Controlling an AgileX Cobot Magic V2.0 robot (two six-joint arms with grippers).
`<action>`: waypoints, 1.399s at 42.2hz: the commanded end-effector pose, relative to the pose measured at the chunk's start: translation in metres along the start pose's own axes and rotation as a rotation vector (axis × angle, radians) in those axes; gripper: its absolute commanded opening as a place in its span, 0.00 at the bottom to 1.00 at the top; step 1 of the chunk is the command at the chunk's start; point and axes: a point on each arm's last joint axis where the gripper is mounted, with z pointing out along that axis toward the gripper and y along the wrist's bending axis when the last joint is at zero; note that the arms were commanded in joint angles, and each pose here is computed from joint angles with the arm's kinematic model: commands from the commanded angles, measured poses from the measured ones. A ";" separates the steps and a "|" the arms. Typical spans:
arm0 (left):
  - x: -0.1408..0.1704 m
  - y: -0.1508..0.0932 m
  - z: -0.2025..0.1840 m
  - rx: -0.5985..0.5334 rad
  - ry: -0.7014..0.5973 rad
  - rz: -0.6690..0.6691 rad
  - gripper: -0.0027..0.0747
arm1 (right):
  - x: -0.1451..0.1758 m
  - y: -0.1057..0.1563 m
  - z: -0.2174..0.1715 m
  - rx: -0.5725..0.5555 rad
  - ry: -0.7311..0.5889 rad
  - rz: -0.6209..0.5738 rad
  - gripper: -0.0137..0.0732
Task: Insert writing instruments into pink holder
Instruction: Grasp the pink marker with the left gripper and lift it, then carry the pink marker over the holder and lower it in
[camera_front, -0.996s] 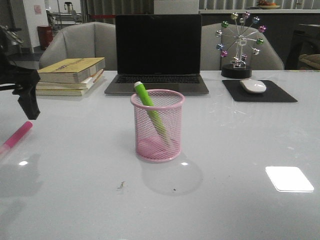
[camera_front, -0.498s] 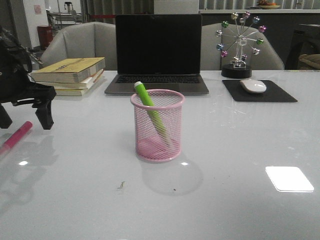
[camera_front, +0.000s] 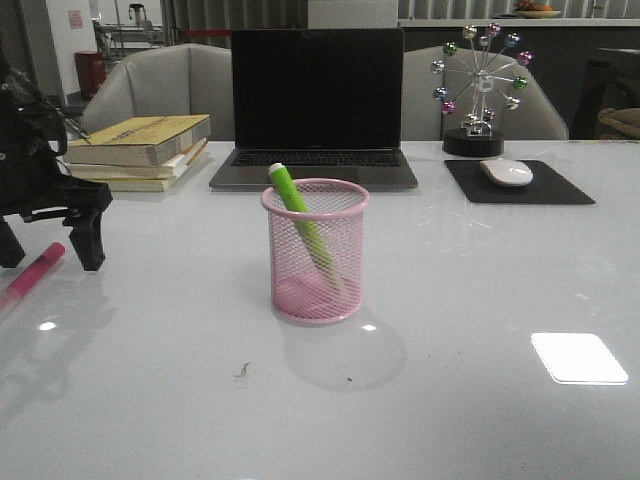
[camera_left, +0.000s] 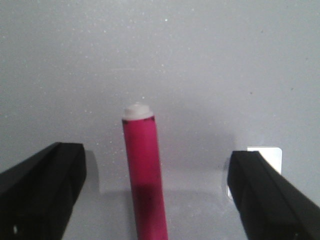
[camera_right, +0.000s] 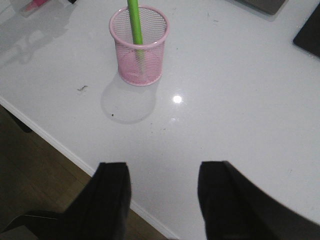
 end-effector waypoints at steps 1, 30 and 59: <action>-0.010 -0.002 -0.026 0.008 -0.075 -0.011 0.69 | -0.013 -0.001 -0.006 0.015 -0.093 -0.023 0.66; -0.008 -0.002 -0.029 0.007 -0.054 0.006 0.15 | -0.013 -0.001 -0.006 0.015 -0.093 -0.023 0.66; 0.065 -0.079 -0.181 0.074 -1.104 0.280 0.15 | -0.013 -0.001 -0.006 0.015 -0.093 -0.023 0.66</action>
